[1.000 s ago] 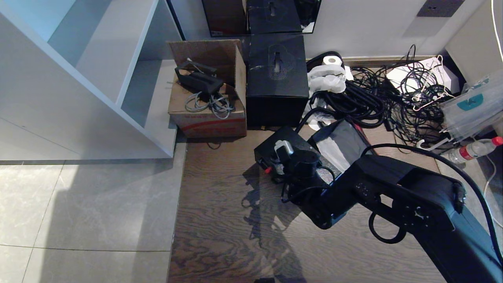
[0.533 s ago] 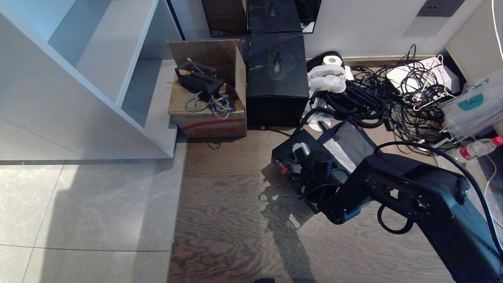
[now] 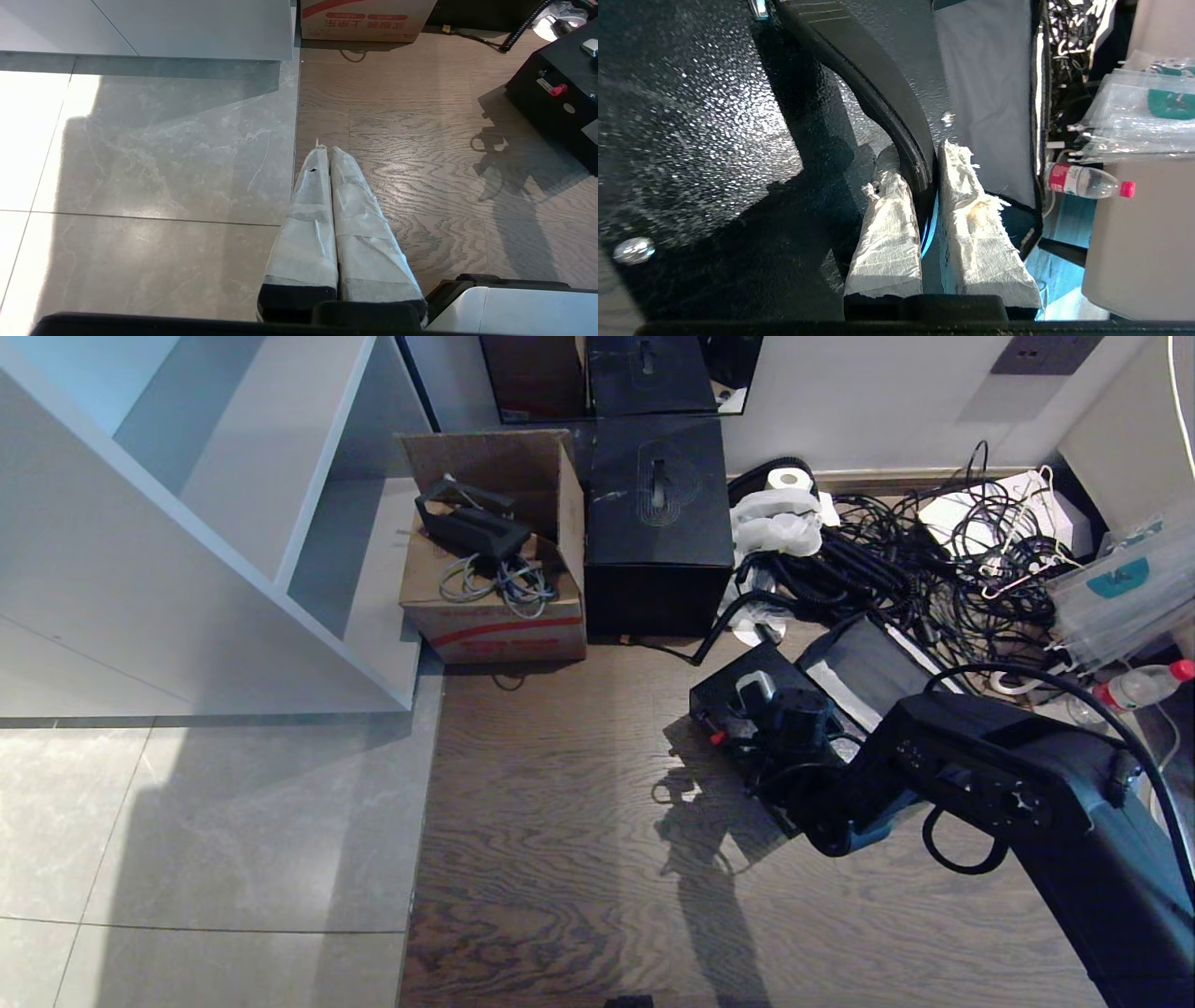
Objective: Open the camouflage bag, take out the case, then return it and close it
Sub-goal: Release the handle
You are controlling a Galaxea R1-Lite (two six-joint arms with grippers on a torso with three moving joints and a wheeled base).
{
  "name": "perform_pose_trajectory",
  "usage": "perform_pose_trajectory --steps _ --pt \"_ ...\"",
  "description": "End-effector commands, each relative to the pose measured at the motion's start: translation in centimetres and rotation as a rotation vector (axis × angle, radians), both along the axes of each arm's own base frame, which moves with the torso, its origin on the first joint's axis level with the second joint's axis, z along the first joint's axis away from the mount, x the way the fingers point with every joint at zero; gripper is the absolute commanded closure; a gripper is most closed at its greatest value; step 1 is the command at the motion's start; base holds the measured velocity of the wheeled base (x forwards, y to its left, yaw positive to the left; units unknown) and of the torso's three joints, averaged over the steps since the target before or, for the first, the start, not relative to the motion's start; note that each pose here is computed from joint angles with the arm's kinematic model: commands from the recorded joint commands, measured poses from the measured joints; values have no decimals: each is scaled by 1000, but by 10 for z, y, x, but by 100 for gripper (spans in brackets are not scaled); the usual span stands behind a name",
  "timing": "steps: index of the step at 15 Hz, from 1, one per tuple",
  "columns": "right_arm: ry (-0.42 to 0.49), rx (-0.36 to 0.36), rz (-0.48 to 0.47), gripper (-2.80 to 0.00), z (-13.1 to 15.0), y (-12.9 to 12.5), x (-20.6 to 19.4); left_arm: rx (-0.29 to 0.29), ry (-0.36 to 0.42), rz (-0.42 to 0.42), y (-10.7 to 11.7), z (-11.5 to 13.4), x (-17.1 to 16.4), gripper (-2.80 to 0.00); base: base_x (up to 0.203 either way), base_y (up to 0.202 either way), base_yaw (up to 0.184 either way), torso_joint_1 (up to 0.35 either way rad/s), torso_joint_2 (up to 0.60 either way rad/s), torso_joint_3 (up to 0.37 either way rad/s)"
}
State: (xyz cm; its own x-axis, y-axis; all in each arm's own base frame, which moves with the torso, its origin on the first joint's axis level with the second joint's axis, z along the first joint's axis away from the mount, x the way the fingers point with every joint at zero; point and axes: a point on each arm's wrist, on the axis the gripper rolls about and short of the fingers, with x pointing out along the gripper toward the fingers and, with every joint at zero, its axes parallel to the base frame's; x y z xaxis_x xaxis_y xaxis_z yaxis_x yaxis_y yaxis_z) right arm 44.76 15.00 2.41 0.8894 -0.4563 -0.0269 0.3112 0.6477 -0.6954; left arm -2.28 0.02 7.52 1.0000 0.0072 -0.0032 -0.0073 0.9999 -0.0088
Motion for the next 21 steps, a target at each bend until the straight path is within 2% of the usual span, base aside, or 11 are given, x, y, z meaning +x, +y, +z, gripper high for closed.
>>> perform_pose_trajectory --steps 1,6,7,8,12,17,18,21 --pt "3 -4 12 0 -2 5 -2 0 -2 0 0 0 0 0 0 0 0 0 0 0" --pt "51 12 35 0 -20 2 -9 0 -2 0 0 0 0 0 0 0 0 0 0 0" --pt "68 10 52 -55 -25 1 -11 0 -2 0 0 0 0 0 0 0 0 0 0 0" --pt "105 2 72 -280 -34 1 -15 0 -2 0 0 0 0 0 0 0 0 0 0 0" --pt "186 49 114 -280 -52 15 -32 0 -2 0 0 0 0 0 0 0 0 0 0 0" --pt "161 89 117 -280 -2 3 -65 0 -2 0 0 0 0 0 0 0 0 0 0 0" --pt "155 92 115 0 15 -3 -75 0 -2 0 0 0 0 0 0 0 0 0 0 0" --pt "154 109 149 0 65 -34 -119 0 -1 1 0 0 0 0 0 0 0 0 0 0"
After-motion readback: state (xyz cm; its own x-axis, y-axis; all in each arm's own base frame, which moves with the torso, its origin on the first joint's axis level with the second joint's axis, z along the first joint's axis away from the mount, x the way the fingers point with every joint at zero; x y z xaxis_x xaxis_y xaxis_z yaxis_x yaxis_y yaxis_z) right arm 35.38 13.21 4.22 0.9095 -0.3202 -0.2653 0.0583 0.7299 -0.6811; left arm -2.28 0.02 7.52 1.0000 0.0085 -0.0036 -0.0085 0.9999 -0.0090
